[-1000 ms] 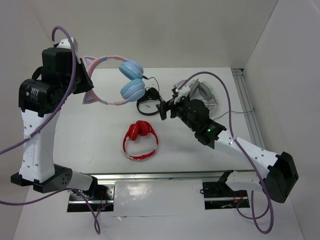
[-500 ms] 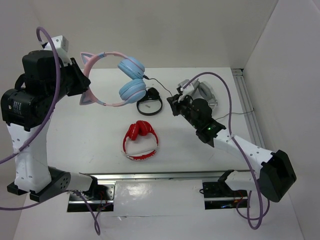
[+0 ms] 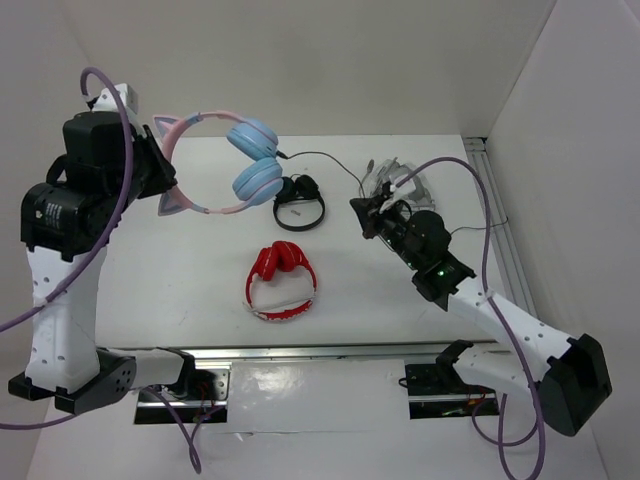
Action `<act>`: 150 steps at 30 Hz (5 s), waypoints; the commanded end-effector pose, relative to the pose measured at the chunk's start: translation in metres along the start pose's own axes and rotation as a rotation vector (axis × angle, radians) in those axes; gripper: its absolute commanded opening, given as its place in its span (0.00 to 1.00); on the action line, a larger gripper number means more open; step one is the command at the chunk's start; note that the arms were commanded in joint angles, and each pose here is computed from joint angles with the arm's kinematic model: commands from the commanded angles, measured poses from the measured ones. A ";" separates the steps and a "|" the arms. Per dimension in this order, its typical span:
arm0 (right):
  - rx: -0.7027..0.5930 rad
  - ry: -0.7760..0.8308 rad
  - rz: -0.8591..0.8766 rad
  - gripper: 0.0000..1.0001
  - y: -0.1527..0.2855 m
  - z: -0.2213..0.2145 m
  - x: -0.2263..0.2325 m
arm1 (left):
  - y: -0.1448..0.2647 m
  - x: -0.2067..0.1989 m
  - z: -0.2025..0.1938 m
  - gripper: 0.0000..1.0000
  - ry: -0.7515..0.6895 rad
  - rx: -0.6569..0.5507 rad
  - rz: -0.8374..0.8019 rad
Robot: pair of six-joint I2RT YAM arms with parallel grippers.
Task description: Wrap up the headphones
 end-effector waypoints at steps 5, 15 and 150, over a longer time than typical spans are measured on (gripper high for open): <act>-0.096 -0.019 -0.076 0.00 0.036 0.059 0.000 | -0.037 0.004 0.002 0.00 0.042 -0.129 0.091; -0.082 0.114 -0.047 0.04 0.078 0.152 0.005 | -0.096 -0.066 -0.056 0.00 -0.274 0.041 -0.135; 0.059 -0.152 0.625 0.00 0.107 -0.052 0.078 | 0.042 -0.119 0.022 0.00 0.373 -0.637 -0.141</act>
Point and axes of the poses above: each gripper's point midway between its finger pads, its own y axis back along the fingers, its own x axis along the line the jaws close on, z = x × y, the point moved 8 cm from there along y, back along the fingers
